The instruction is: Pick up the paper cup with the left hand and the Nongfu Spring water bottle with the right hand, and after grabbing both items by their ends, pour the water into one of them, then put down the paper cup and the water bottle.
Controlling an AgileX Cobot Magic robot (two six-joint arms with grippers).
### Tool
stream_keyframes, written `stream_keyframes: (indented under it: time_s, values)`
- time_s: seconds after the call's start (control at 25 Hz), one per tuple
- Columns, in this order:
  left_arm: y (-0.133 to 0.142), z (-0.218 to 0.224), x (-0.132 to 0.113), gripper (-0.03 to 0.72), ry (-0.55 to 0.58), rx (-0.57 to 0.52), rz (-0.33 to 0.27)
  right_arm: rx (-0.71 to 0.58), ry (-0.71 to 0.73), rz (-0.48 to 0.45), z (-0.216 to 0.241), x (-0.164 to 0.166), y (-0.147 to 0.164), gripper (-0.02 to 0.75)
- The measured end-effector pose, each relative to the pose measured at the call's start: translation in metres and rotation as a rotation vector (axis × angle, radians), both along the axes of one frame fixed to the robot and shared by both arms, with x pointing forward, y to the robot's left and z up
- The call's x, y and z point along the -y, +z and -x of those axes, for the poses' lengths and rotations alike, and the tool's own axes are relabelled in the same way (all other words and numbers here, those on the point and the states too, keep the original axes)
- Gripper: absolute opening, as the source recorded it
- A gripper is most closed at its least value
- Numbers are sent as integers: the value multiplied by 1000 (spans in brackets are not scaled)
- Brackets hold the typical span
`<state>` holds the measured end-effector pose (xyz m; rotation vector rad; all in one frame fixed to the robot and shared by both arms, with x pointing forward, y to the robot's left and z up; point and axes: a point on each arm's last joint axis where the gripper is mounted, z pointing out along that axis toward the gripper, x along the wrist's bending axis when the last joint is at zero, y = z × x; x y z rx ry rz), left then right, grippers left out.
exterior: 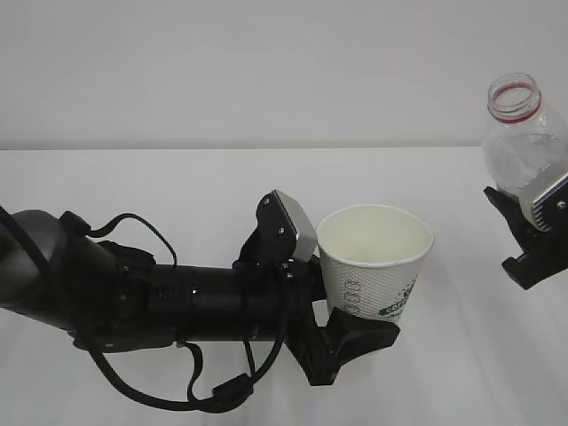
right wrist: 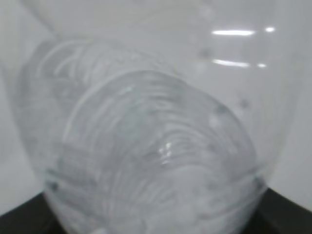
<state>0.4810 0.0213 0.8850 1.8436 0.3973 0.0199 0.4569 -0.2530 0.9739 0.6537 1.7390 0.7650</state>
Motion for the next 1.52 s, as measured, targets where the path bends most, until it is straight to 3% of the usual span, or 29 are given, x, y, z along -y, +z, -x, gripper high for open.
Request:
stream_keyframes:
  time_s: [1.08,1.36,1.52]
  values:
    - [-1,3,0,522,-37,12,-10,7,-3,-18,0,0,1,495]
    - [-3,2,0,522,-27,10,-45,57,28,122,0,0,3,495]
    - [2,-4,7,522,-26,37,-46,63,36,156,0,0,3,495]
